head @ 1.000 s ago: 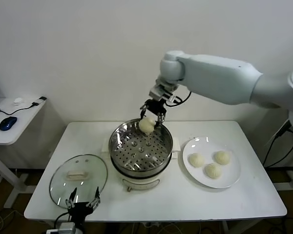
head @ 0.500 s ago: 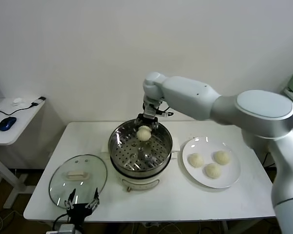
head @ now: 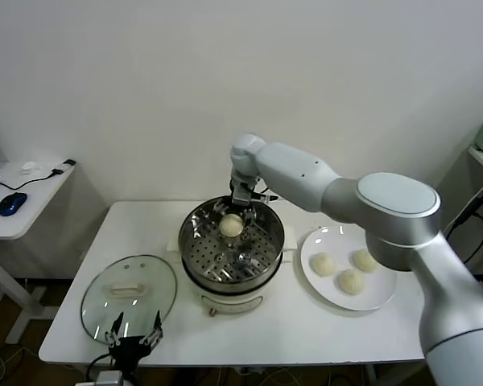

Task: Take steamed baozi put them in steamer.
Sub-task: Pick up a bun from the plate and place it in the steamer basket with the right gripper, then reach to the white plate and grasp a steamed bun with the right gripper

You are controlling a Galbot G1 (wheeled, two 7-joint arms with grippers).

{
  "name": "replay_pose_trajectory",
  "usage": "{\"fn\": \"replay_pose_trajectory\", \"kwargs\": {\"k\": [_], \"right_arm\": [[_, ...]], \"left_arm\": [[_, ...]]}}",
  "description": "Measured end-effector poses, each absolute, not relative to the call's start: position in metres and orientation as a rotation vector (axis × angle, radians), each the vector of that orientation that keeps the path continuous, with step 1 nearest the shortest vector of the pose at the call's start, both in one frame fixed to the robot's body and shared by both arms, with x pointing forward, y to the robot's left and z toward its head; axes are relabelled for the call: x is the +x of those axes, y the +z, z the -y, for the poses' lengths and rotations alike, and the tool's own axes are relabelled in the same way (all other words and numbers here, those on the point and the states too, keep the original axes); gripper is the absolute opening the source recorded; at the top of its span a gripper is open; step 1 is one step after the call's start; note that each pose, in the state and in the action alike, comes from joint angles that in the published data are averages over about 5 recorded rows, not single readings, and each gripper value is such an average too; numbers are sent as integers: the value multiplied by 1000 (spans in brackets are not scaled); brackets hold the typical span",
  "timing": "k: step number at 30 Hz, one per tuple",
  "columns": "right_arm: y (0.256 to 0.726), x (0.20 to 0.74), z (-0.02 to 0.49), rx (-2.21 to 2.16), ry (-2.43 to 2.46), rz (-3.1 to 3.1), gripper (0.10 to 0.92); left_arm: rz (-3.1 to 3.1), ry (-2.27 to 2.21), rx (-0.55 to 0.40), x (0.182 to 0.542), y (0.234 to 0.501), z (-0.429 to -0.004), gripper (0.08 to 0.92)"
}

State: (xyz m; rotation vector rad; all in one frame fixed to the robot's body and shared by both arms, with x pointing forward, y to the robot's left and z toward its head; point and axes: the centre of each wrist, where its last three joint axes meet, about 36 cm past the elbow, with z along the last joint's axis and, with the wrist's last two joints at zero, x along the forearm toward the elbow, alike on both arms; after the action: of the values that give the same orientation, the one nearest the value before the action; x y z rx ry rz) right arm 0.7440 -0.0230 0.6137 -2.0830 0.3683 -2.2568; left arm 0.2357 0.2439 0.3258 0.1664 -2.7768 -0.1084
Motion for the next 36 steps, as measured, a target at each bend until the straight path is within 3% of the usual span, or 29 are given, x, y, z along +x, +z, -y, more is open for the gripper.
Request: {"fn": "replay_pose_trajectory", "kwargs": {"k": [7, 14, 23, 36], "right_arm": [[685, 747, 70, -2135, -2268, -619, 823], [716, 730, 184, -2193, -2406, -1196, 823], [647, 680, 286, -2269, -2376, -1904, 823], [527, 652, 312, -2275, -2261, -2403, 823]], "left_arm": [[2777, -108, 161, 235, 325, -242, 823], [2782, -105, 162, 238, 325, -243, 823], [2799, -101, 175, 241, 327, -242, 823], [2782, -104, 202, 233, 321, -242, 823]]}}
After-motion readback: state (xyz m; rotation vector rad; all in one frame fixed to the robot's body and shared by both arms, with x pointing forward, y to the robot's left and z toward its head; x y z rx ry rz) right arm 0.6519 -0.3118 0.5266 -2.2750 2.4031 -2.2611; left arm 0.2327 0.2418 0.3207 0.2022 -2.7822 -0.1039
